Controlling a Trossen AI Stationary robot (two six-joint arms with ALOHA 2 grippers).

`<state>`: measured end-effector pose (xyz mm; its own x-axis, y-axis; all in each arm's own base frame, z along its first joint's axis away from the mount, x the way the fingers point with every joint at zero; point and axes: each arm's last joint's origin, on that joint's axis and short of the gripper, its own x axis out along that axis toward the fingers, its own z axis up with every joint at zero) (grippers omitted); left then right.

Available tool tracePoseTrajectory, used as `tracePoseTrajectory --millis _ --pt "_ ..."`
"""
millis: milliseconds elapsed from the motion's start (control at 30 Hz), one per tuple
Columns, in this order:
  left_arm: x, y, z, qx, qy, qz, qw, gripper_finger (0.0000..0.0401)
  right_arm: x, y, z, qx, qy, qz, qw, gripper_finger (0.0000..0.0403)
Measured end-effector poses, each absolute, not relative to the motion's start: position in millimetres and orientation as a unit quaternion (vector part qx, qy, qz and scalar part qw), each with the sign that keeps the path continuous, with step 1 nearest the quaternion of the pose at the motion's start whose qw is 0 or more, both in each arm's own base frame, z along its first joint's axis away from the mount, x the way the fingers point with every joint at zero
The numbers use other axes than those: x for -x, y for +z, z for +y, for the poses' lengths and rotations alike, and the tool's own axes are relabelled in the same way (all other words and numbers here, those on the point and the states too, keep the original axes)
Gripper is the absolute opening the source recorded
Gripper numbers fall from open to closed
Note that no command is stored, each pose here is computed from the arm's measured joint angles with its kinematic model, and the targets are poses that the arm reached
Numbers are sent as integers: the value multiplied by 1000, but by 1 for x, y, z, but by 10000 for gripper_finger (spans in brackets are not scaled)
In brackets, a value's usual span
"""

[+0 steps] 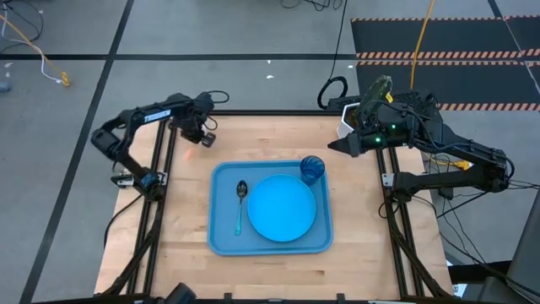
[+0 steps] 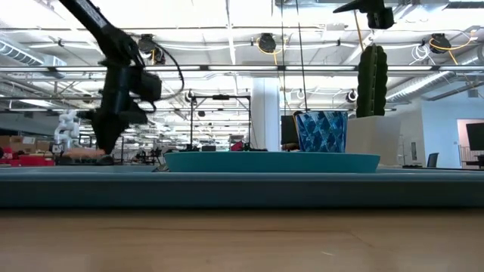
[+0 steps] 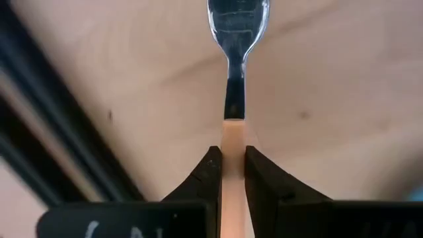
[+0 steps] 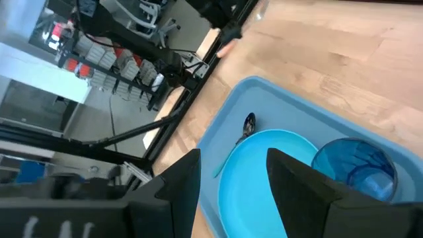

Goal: Pick and place plate/cup/fork/spoon on tray
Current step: Put the orange fork on the blue tray

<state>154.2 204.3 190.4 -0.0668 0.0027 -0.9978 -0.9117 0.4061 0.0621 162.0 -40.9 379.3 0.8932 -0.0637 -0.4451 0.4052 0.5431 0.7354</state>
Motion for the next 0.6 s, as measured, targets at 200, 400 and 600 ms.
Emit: tracePoseTrajectory --millis 200,400,600 --pt "-159 230 163 414 440 550 576 37 -161 377 -40 -427 -127 204 872 167" --pt "-184 246 111 458 456 506 571 37 -161 377 -37 -415 -78 222 879 167" --pt "-212 245 55 494 458 484 559 37 -154 380 -31 -410 -7 238 880 167"
